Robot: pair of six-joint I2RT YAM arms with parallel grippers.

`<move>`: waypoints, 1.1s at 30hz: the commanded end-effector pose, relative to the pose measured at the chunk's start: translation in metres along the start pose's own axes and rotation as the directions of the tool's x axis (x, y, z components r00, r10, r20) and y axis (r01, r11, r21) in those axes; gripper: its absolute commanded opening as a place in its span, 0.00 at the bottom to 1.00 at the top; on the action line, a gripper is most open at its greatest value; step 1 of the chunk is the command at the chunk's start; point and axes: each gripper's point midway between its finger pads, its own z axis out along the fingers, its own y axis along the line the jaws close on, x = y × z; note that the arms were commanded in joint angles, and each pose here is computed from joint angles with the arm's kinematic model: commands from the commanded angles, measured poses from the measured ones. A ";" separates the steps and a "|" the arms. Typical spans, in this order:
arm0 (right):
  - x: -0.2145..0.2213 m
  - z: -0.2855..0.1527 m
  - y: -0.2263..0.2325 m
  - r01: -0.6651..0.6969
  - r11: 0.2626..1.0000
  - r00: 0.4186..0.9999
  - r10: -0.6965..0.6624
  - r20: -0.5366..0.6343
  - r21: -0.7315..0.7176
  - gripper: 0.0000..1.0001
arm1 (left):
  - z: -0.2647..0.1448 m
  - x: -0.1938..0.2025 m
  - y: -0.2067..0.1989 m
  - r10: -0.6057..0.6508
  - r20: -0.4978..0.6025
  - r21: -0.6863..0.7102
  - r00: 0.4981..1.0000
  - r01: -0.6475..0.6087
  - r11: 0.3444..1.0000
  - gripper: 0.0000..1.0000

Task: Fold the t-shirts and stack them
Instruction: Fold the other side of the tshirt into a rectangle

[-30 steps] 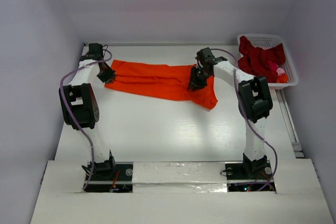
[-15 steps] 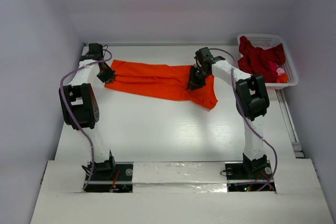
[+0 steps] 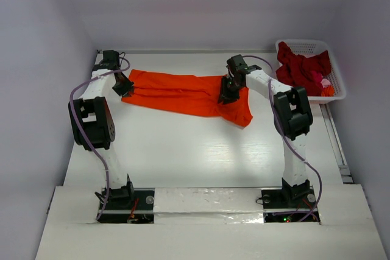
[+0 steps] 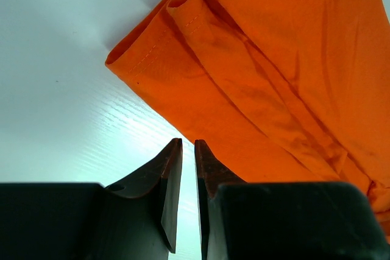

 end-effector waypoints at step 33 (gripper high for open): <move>-0.009 0.004 0.003 0.012 1.000 1.000 -0.013 0.022 0.014 0.00 | -0.026 -0.014 -0.008 0.014 0.061 0.025 0.998 -0.015 1.000 0.12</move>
